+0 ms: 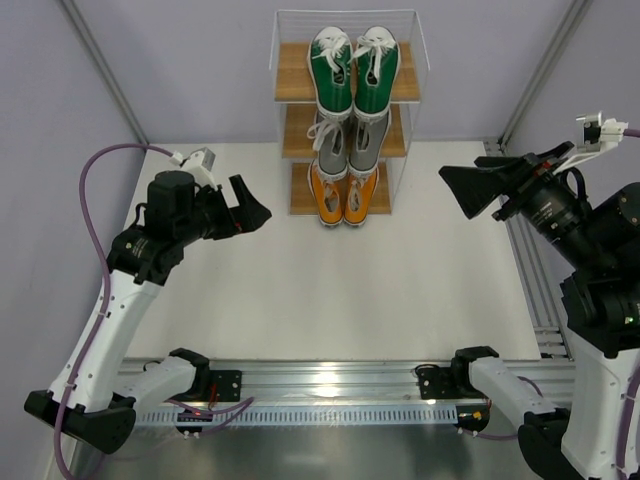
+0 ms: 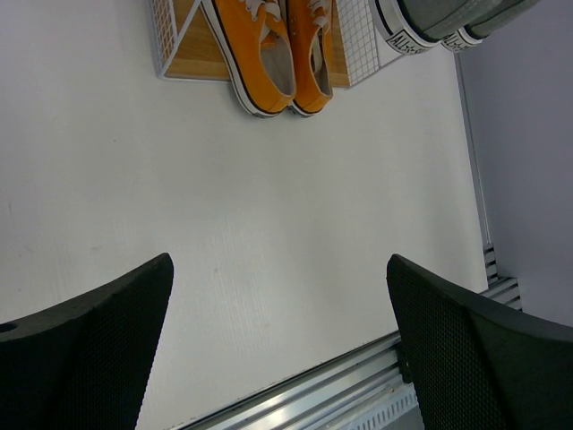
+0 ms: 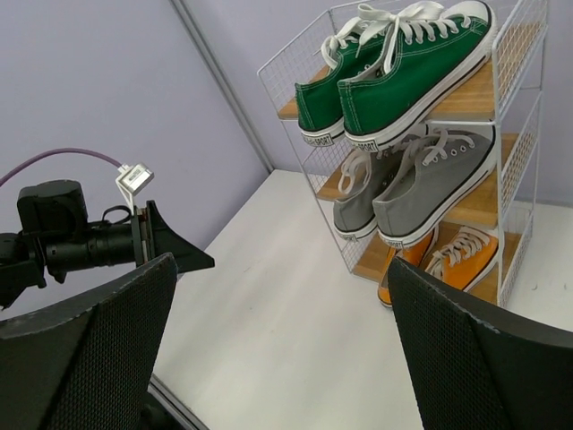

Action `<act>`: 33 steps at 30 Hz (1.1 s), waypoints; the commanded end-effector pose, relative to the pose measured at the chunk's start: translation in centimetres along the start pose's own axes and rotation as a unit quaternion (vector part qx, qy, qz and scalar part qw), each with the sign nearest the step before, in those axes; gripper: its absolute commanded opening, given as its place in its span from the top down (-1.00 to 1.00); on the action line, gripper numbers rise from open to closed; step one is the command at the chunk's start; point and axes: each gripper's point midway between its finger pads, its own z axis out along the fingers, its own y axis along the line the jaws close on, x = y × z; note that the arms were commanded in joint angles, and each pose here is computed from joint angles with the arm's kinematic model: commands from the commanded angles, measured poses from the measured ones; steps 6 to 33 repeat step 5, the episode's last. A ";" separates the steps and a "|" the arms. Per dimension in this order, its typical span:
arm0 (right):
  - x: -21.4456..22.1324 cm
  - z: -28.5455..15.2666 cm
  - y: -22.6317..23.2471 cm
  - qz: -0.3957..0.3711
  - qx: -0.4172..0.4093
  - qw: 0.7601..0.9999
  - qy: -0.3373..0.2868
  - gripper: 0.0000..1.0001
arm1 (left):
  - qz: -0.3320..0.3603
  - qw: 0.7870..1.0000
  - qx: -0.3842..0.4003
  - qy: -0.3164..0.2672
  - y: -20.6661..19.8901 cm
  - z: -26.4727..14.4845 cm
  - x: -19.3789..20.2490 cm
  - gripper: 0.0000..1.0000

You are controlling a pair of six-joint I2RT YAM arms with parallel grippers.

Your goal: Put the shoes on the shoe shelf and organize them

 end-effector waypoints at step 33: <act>1.0 0.7 0.5 0.022 -0.023 0.999 0.038 -0.99 | 0.013 0.999 0.023 -0.018 -1.1 -0.5 -1.2 -0.99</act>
